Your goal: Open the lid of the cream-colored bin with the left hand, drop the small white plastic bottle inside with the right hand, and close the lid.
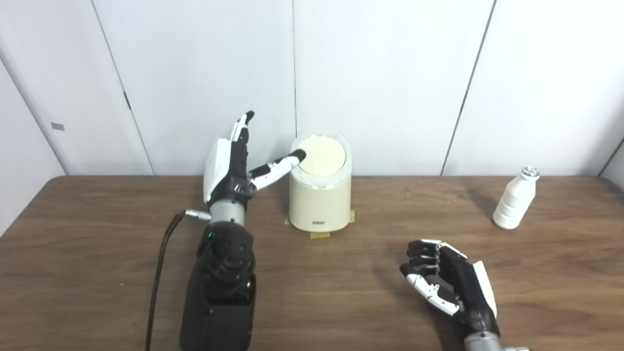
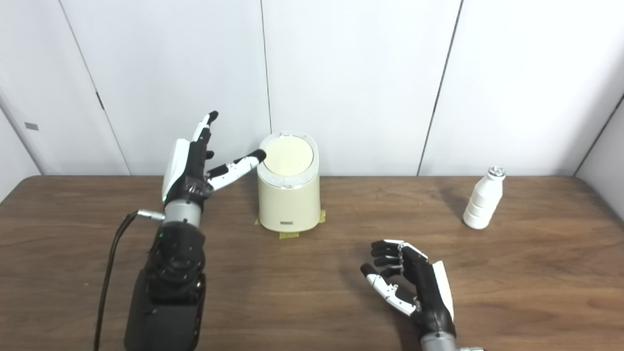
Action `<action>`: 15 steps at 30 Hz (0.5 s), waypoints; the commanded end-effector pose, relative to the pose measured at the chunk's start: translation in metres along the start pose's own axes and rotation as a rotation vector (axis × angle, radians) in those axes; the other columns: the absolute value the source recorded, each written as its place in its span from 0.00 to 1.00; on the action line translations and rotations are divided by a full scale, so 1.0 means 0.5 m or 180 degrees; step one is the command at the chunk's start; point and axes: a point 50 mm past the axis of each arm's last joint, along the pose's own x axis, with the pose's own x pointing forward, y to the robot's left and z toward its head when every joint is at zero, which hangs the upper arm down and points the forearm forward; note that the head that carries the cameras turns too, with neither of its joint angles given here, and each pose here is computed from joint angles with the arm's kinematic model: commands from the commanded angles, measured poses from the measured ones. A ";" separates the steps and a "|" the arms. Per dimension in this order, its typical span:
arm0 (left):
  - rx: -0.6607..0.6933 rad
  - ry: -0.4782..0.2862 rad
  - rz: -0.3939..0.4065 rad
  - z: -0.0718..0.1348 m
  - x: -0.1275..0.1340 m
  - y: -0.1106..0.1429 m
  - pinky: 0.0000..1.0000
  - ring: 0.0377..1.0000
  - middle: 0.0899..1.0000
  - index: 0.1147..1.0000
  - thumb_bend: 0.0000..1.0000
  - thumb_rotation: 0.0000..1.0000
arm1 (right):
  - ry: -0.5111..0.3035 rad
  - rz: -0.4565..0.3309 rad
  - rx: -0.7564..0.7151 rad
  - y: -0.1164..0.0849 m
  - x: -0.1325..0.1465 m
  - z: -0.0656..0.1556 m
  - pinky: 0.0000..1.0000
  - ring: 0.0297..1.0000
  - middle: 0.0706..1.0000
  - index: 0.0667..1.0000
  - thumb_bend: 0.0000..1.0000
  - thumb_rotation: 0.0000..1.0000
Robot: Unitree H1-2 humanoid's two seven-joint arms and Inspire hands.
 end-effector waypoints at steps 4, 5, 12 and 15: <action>0.0158 -0.0197 0.0097 0.062 0.042 -0.004 0.81 0.96 1.00 1.00 0.80 0.49 | -0.0302 -0.0049 0.0052 -0.001 0.019 0.029 0.49 0.58 0.59 0.58 0.30 0.23; 0.0231 -0.0198 0.0085 0.061 0.047 -0.008 0.82 0.96 1.00 1.00 0.79 0.50 | -0.0296 -0.0051 0.0034 0.000 0.019 0.029 0.49 0.58 0.59 0.58 0.30 0.22; 0.0501 -0.0156 0.0047 0.041 0.072 -0.033 0.93 1.00 1.00 1.00 0.79 0.49 | -0.0294 -0.0083 0.0086 0.003 0.017 0.030 0.48 0.57 0.58 0.57 0.31 0.22; 0.0554 -0.0145 0.0038 0.034 0.080 -0.037 0.95 1.00 1.00 1.00 0.79 0.47 | -0.0286 -0.0089 0.0051 0.003 0.016 0.031 0.48 0.57 0.58 0.57 0.31 0.23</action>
